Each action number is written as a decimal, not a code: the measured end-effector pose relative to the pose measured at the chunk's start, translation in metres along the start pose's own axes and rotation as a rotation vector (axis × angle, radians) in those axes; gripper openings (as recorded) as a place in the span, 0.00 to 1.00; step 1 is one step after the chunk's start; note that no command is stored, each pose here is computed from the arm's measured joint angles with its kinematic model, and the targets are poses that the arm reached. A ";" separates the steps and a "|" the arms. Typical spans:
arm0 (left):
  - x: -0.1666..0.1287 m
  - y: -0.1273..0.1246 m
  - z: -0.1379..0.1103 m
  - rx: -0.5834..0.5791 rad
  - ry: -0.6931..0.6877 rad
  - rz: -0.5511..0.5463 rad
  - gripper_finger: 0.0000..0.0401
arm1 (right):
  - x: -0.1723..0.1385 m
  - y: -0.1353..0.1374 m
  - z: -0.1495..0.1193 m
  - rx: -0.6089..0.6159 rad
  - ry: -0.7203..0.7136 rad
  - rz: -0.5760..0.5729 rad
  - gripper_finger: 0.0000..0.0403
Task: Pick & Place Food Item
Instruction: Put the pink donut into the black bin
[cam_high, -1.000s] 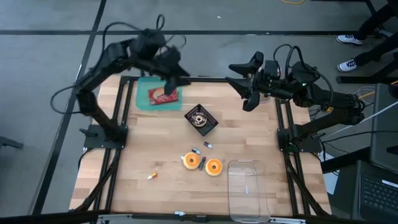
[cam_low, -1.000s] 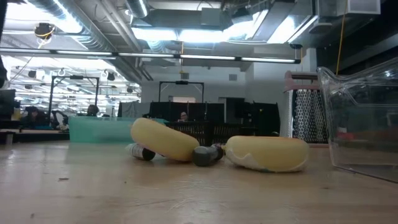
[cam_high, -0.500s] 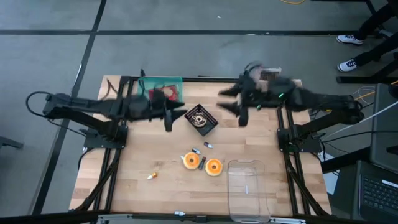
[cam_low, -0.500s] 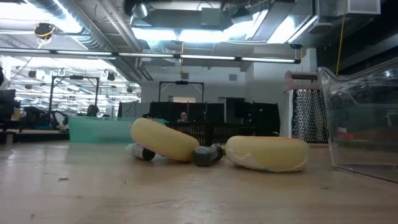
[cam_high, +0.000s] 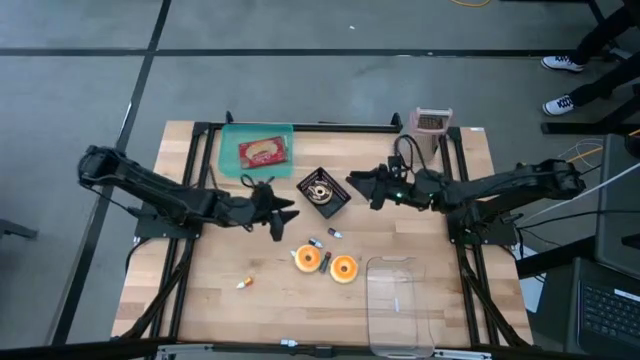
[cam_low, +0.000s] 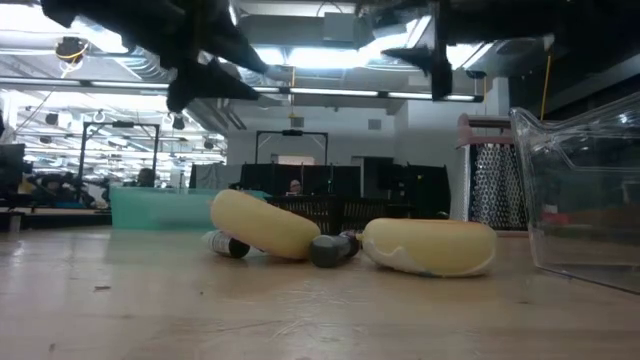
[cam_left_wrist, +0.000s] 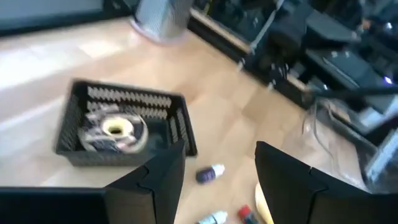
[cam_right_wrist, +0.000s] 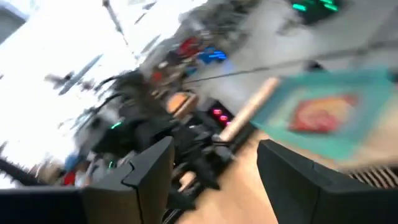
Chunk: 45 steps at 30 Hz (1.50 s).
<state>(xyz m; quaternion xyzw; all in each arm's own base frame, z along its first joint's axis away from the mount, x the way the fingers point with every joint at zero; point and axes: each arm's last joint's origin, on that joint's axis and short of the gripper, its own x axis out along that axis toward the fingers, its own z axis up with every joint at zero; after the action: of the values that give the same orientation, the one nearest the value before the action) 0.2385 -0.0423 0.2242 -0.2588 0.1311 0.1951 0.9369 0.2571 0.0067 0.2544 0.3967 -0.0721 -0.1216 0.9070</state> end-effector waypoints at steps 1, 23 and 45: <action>0.002 -0.001 -0.001 -0.004 -0.003 -0.007 0.47 | -0.002 -0.002 -0.002 0.045 -0.014 -0.015 0.57; 0.014 -0.018 -0.014 0.534 0.498 -0.212 0.47 | -0.003 0.010 0.001 0.164 -0.061 0.049 0.57; 0.107 -0.069 -0.046 1.001 0.859 -0.528 0.47 | 0.000 0.008 0.004 0.136 0.063 0.157 0.57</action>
<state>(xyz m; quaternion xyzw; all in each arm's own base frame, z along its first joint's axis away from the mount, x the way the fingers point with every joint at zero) 0.3571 -0.0901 0.1787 0.1257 0.4958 -0.2417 0.8246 0.2575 0.0094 0.2626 0.4541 -0.0822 -0.0326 0.8865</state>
